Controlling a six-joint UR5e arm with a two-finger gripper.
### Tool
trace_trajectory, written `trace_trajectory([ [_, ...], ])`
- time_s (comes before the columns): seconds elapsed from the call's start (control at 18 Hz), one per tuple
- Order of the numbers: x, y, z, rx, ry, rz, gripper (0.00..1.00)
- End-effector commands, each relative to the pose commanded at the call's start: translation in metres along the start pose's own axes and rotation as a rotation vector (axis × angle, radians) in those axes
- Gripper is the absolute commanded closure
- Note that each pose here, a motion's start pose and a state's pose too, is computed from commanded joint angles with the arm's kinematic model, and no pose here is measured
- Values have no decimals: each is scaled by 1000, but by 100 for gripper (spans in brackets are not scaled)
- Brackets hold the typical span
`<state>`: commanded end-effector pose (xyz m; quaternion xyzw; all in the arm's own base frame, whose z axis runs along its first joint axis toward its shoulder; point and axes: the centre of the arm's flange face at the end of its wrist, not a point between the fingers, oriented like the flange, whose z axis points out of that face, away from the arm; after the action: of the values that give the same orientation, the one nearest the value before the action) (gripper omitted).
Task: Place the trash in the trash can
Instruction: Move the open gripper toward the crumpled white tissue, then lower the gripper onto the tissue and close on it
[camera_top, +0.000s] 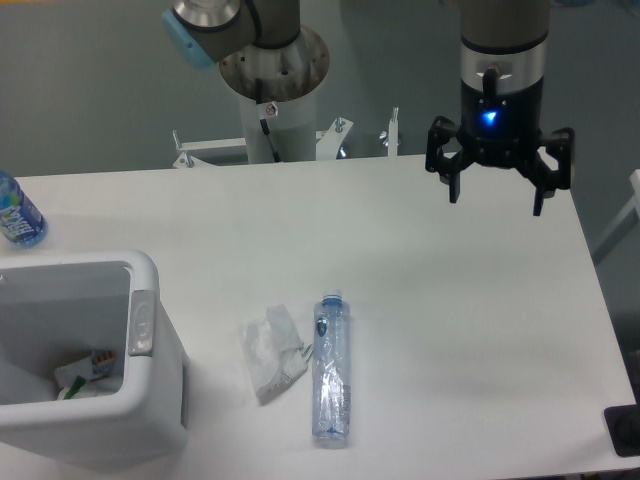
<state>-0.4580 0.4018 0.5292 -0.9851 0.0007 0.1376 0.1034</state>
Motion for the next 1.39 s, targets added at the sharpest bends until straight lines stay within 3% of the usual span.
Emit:
trace_trajectory([
  [0.56,18,7,17,1,11,-2,0],
  [0.78,40,15,46,-26,72,3,0],
  [0.94,60,17,63,-25,79,8,0],
  [1.11,100,2,92,-40,141,55,0],
  [1.39,147,-25,138,-39,268,-4,0],
])
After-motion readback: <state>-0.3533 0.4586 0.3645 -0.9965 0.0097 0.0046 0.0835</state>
